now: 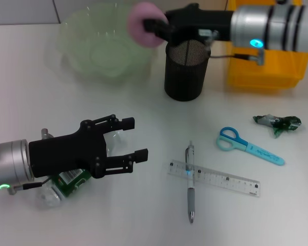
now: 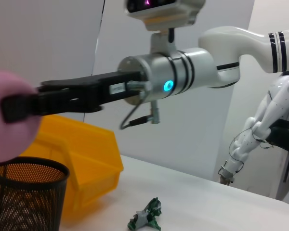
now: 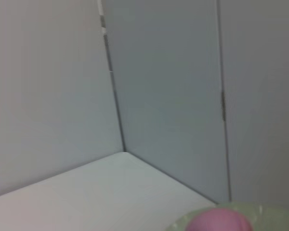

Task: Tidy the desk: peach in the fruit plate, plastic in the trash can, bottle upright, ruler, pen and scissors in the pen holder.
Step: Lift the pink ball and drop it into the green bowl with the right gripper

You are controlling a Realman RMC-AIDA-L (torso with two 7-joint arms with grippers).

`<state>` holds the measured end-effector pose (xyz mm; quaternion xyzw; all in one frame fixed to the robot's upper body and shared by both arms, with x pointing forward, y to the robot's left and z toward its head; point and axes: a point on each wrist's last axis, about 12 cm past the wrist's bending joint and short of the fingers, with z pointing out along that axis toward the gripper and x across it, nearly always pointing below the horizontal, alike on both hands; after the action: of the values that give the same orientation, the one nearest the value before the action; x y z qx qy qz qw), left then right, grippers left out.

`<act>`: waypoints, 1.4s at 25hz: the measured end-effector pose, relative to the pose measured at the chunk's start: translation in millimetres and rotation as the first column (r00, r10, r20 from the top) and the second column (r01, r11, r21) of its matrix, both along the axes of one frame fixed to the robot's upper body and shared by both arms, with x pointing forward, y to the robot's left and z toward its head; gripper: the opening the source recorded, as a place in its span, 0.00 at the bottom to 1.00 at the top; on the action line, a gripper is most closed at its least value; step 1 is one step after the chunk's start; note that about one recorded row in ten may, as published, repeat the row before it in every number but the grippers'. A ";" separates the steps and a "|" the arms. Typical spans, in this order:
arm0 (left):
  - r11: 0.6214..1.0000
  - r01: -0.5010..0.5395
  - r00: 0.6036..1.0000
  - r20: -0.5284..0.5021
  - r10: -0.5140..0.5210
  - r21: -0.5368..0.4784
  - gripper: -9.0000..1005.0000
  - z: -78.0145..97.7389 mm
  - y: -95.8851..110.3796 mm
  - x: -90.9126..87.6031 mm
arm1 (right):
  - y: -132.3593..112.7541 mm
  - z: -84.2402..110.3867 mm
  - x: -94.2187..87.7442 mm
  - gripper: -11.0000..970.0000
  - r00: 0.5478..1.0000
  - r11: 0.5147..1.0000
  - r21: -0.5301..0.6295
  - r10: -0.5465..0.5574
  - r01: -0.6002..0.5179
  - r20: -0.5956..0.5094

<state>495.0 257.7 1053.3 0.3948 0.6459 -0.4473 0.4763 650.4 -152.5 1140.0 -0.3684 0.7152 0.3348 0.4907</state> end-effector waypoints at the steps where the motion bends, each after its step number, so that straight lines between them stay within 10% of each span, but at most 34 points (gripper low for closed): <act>1: 1.000 -0.003 1.000 0.001 0.003 -0.001 0.81 0.3 0.1 0.4 | 5.6 0.0 4.0 0.10 1.000 1.000 -0.007 -0.014 0.014 0.005; 17: 0.994 -0.096 0.995 0.006 0.096 -0.046 0.81 0.6 5.8 4.1 | 67.4 32.7 43.6 0.09 0.987 0.986 -0.117 -0.102 0.116 0.124; 35: 0.992 -0.109 0.994 0.012 0.110 -0.060 0.81 -1.8 3.1 3.2 | 71.6 37.0 45.4 0.12 0.985 0.988 -0.083 -0.119 0.130 0.122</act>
<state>498.2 260.9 1051.5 0.3480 0.6493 -0.4364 0.5166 695.8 -80.9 1177.0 -0.3637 0.7212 0.2488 0.5345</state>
